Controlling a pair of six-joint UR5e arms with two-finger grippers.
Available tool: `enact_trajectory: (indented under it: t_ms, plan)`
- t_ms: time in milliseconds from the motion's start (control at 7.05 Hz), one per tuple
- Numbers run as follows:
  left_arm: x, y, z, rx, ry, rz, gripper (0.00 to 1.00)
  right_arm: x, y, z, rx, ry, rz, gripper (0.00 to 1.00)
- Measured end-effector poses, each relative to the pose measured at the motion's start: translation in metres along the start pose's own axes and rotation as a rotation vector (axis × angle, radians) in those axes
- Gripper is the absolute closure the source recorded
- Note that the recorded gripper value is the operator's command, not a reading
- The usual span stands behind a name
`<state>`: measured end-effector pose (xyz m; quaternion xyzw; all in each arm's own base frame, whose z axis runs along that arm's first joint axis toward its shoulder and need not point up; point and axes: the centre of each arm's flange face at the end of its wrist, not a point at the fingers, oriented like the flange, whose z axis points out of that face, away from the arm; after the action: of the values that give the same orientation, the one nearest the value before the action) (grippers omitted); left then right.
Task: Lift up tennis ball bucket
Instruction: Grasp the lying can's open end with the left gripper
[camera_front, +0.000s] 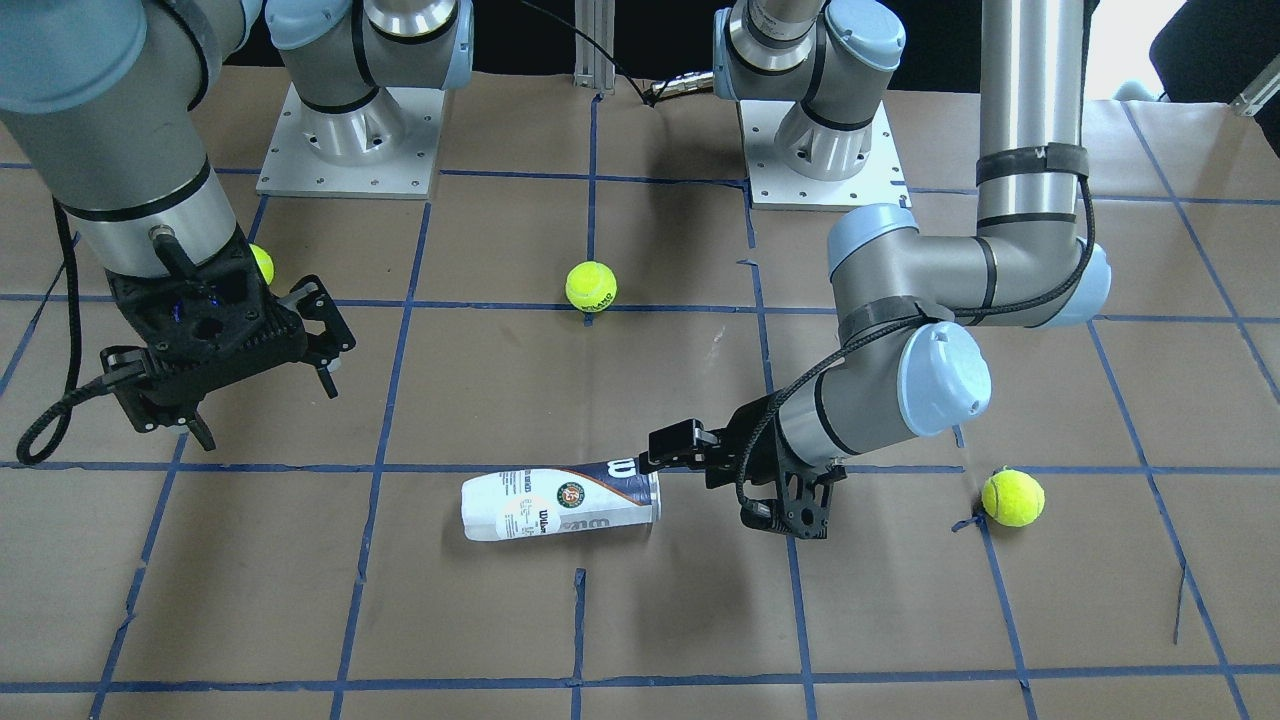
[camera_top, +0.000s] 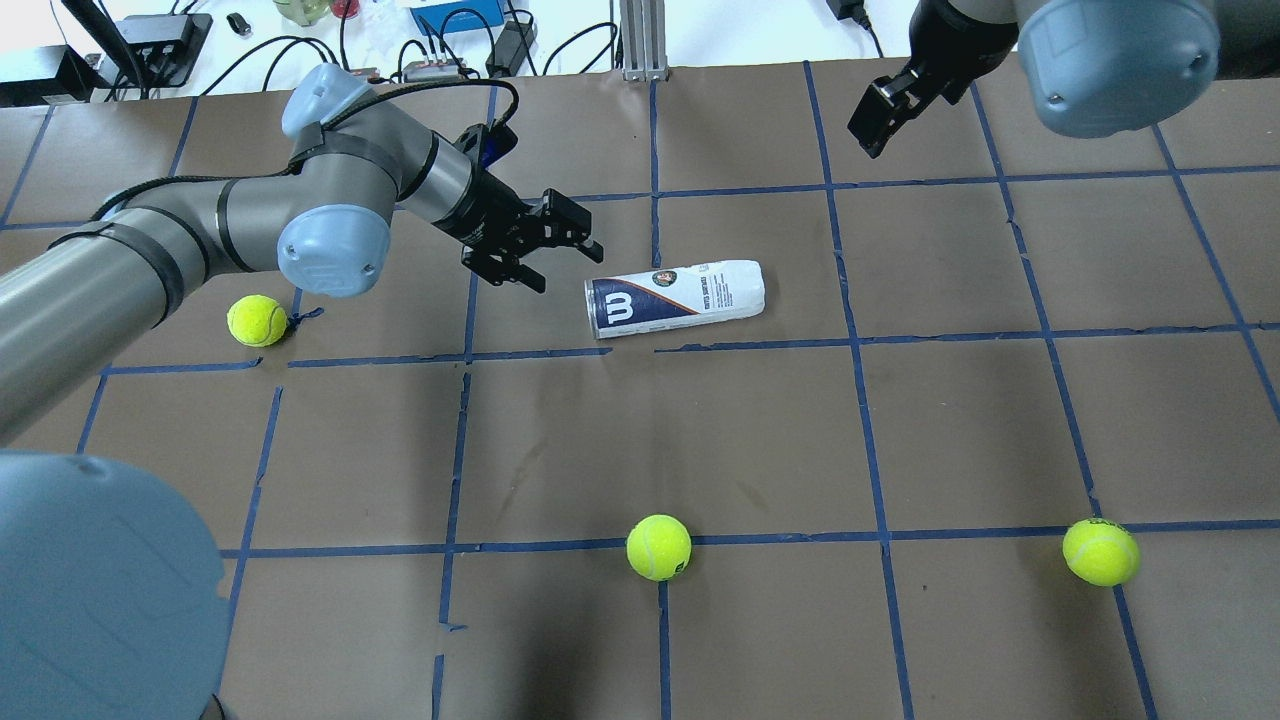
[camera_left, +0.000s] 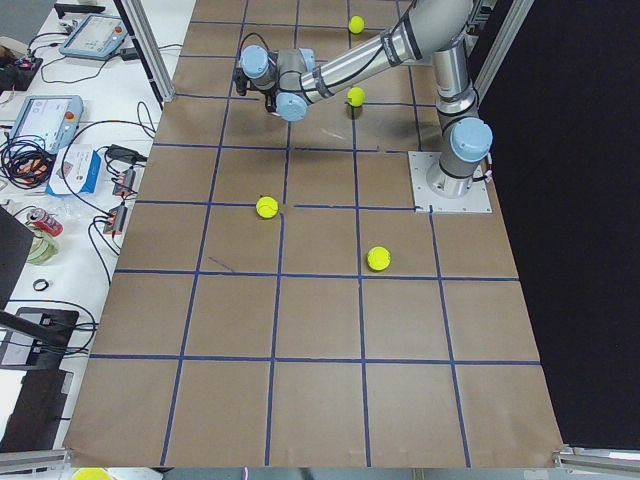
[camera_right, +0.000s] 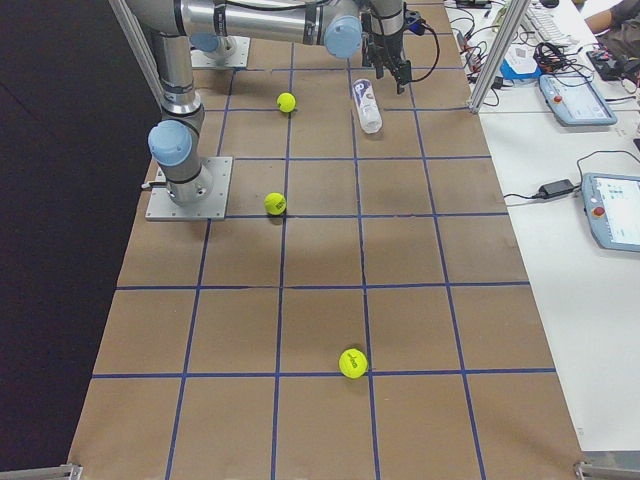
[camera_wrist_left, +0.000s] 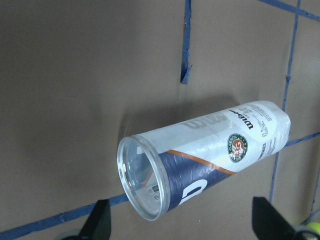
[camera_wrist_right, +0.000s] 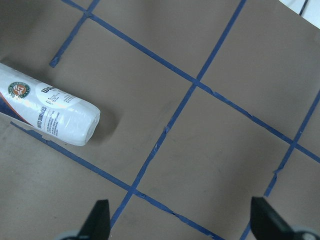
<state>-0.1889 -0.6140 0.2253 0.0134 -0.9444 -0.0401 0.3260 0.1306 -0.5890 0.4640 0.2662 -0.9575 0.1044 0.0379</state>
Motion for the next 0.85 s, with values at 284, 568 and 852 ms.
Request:
enact_trajectory:
  t_ms: [284, 568, 852]
  plan:
    - [-0.011, -0.001, 0.025, -0.023, 0.089, -0.008, 0.07, -0.001, 0.006, -0.012, -0.015, 0.033, 0.142, 0.0]
    - [-0.02, 0.004, 0.048, -0.051, 0.184, -0.036, 0.5, 0.0, 0.008, -0.018, -0.027, 0.067, 0.216, 0.0]
    - [-0.019, 0.003, 0.051, -0.038, 0.229, -0.068, 0.99, 0.002, 0.009, -0.025, -0.018, 0.092, 0.228, 0.0]
